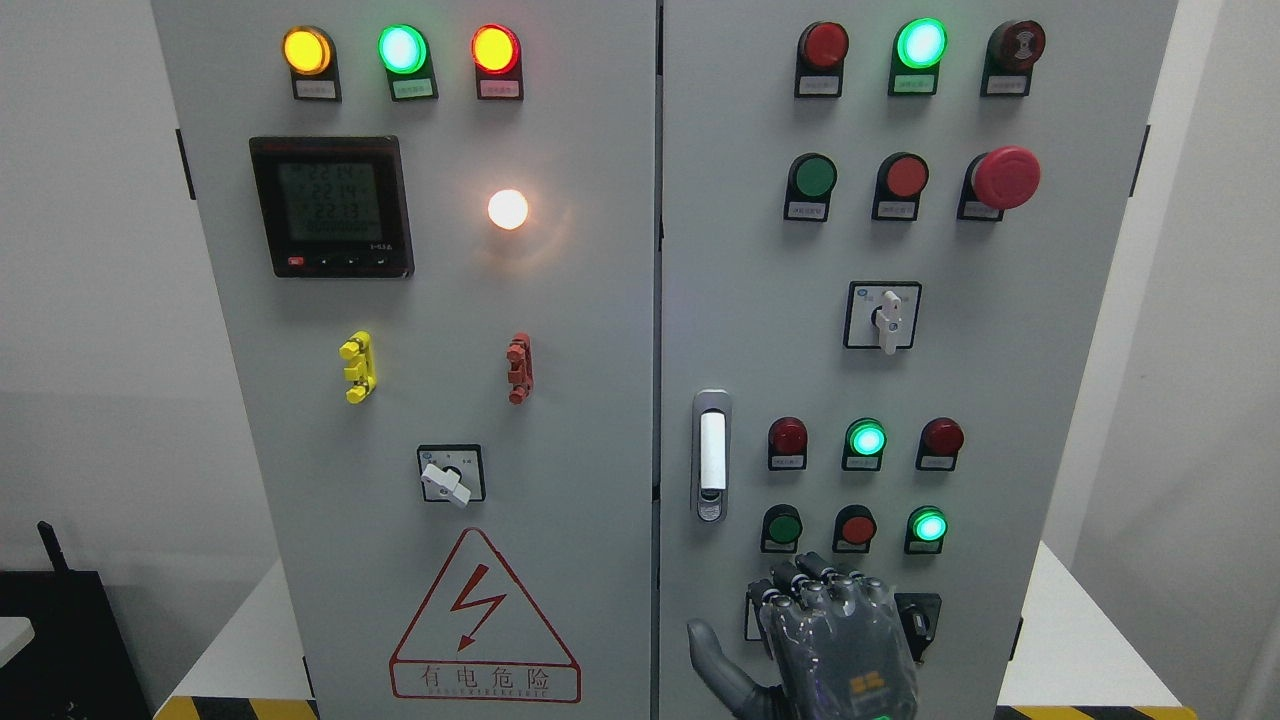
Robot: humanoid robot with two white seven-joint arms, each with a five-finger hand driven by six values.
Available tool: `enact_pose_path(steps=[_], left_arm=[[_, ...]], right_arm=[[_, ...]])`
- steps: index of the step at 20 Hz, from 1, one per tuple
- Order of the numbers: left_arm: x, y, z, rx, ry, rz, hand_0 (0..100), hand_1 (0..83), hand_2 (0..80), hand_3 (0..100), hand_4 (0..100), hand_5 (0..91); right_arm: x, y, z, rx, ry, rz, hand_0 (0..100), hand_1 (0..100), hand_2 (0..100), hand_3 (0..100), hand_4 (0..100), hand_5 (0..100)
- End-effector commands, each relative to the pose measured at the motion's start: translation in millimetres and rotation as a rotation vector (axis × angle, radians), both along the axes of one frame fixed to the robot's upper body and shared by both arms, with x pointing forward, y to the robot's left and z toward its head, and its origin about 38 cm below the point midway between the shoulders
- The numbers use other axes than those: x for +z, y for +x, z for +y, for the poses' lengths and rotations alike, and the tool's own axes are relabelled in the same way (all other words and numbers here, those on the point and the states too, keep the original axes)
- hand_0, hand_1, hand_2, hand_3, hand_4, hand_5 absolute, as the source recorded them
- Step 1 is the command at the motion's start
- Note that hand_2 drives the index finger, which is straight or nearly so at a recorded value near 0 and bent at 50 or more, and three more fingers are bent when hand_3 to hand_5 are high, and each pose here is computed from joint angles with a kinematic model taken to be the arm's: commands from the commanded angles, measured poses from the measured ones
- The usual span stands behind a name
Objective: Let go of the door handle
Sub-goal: 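Raise the open right hand up beside the silver handle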
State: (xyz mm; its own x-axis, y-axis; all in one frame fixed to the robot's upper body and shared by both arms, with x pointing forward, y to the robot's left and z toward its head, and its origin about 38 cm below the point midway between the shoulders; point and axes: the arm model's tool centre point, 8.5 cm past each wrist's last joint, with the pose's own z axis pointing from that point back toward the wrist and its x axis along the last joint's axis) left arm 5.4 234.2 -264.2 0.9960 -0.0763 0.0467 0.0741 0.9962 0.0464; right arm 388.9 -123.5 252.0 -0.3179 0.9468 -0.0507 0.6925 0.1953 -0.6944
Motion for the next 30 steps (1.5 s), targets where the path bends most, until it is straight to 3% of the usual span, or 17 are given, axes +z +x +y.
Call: enact_pose_path(steps=[1, 4, 30], left_arm=[[0, -1, 0, 0.001, 0.001, 0.006, 12, 38.9, 0.0, 0, 0, 0.0], [0, -1, 0, 0.001, 0.001, 0.006, 12, 38.9, 0.0, 0, 0, 0.0], [0, -1, 0, 0.001, 0.001, 0.006, 12, 38.9, 0.0, 0, 0, 0.0]], right_arm=[[3, 10, 16.0, 0.004, 0.052, 0.021, 35, 10, 100, 100, 96, 100], [5, 12, 15.9, -0.009, 0.069, 0.028, 35, 10, 100, 100, 100, 100], [32, 32, 14.0, -0.032, 0.080, 0.032, 37, 7, 100, 100, 100, 100]])
